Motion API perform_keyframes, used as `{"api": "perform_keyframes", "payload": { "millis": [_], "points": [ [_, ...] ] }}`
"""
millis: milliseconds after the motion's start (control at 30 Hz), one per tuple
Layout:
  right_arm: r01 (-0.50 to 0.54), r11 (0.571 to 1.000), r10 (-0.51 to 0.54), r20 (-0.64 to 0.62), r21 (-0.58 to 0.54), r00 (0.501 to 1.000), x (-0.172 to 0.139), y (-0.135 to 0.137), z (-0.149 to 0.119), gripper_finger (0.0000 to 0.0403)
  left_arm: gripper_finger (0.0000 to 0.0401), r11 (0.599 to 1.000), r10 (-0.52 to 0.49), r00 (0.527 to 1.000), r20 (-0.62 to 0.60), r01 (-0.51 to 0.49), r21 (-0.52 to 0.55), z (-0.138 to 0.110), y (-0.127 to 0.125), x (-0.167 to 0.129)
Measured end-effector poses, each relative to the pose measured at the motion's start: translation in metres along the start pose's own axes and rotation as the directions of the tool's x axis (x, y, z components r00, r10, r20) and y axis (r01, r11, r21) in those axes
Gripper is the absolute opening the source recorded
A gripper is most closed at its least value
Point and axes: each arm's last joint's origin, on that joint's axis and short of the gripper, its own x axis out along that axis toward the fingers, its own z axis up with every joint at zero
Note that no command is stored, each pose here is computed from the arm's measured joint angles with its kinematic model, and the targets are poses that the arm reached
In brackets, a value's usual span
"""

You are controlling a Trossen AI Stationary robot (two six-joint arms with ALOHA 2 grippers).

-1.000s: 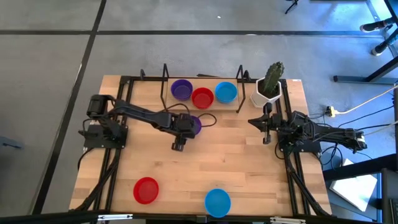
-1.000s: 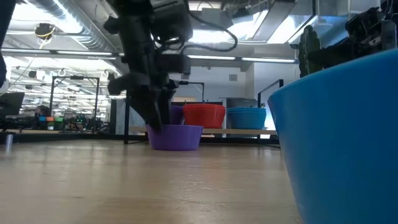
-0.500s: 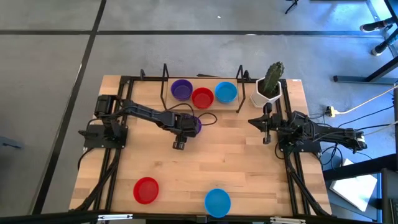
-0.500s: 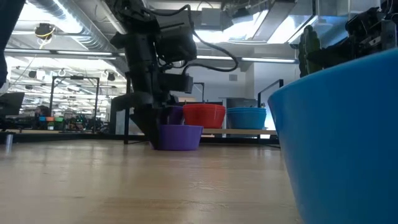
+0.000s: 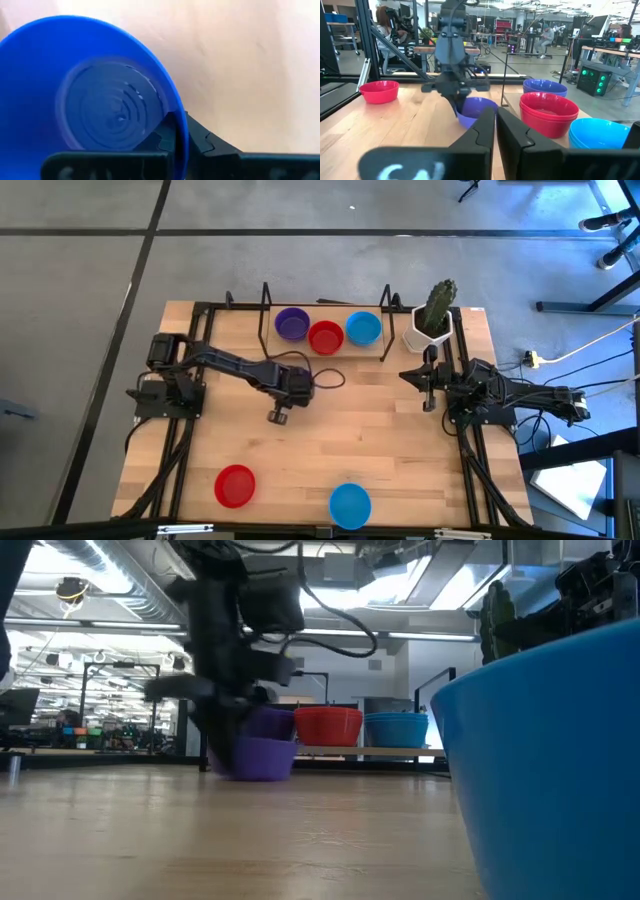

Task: Pick & Place Mini bowls
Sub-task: Stack the violet bowl on top of the violet bowl on the shelf

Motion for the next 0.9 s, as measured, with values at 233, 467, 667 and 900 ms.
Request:
{"api": "perform_keyframes", "payload": {
  "millis": [233, 467, 667, 900],
  "points": [
    [-0.002, 1.0, 0.002, 0.0, 0.0, 1.0, 0.0, 0.0, 0.0, 0.0021, 0.0004, 1.0, -0.018, 0.998, 0.054, 0.019, -0.006, -0.015, -0.016, -0.059],
    [-0.032, 0.999, 0.032, -0.002, 0.002, 0.999, 0.0, 0.001, 0.0, 0.0021, 0.0004, 0.997, -0.023, 0.944, 0.329, 0.047, -0.065, -0.062, -0.03, -0.123],
    [-0.035, 0.999, 0.035, -0.002, 0.008, 0.999, 0.0, 0.001, 0.0, 0.0021, 0.0004, 0.964, 0.127, 0.784, 0.608, 0.048, -0.263, -0.121, -0.038, -0.126],
    [-0.034, 0.999, 0.034, 0.001, 0.023, 0.999, 0.0, 0.001, 0.0, 0.0021, 0.0004, 0.915, 0.167, 0.711, 0.684, 0.148, -0.376, -0.168, -0.048, -0.111]
  ]
}}
